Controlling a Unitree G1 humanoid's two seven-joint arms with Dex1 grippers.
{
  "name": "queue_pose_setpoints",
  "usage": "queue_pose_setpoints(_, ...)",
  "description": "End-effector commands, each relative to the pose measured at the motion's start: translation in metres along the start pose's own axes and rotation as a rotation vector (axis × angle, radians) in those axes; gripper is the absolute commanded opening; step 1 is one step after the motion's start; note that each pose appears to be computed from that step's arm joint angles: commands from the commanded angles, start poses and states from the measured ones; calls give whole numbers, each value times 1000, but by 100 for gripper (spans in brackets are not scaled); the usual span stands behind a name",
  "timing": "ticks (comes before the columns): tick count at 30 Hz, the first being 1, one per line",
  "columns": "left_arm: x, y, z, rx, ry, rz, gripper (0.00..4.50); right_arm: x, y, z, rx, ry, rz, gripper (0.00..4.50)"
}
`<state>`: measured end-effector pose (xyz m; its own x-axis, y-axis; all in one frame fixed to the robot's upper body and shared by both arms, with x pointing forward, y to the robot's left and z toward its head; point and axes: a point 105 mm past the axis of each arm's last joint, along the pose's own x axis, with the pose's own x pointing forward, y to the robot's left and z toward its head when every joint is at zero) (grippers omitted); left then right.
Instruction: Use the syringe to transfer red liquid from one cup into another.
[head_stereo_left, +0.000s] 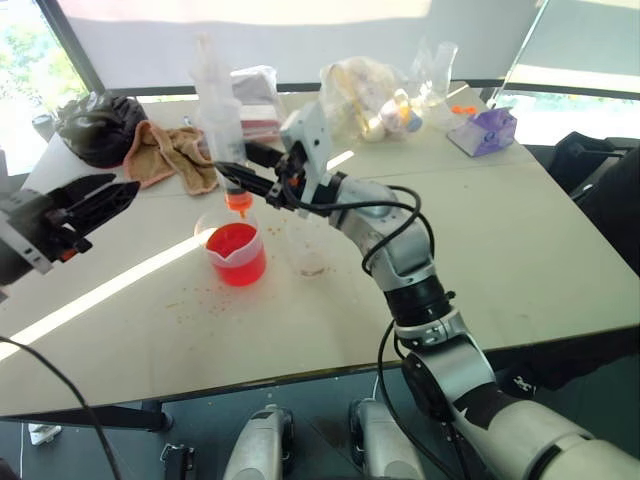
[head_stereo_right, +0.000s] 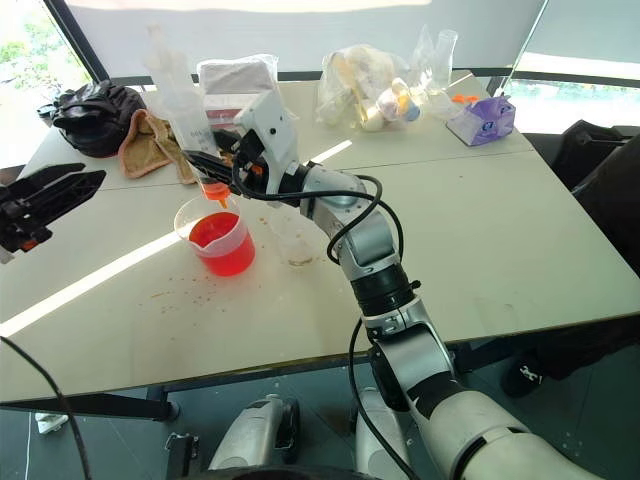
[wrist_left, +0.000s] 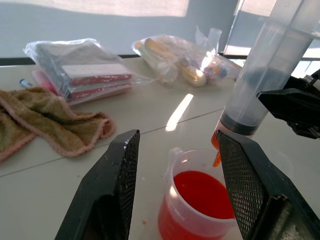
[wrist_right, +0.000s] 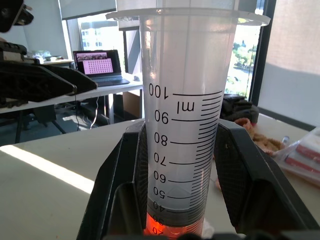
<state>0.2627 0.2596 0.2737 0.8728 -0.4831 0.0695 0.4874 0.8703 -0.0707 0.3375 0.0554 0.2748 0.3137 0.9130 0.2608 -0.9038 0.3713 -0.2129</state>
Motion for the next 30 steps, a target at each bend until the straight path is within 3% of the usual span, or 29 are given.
queue_pose_setpoints(1,12,-3,5,8,-28,-42,250,-4,1,38,-47,-70,-13,135)
queue_pose_setpoints(11,51,-12,-2,-19,-24,-168,250,-48,-22,45,-100,-5,-194,135)
queue_pose_setpoints(17,79,-19,7,-13,-36,-254,250,-70,-30,17,-67,62,-285,135)
queue_pose_setpoints(23,102,-41,40,-4,-99,-372,250,-72,-29,5,-46,76,-310,135)
queue_pose_setpoints(30,123,-62,54,-26,-129,-462,250,-72,-26,0,-43,82,-313,135)
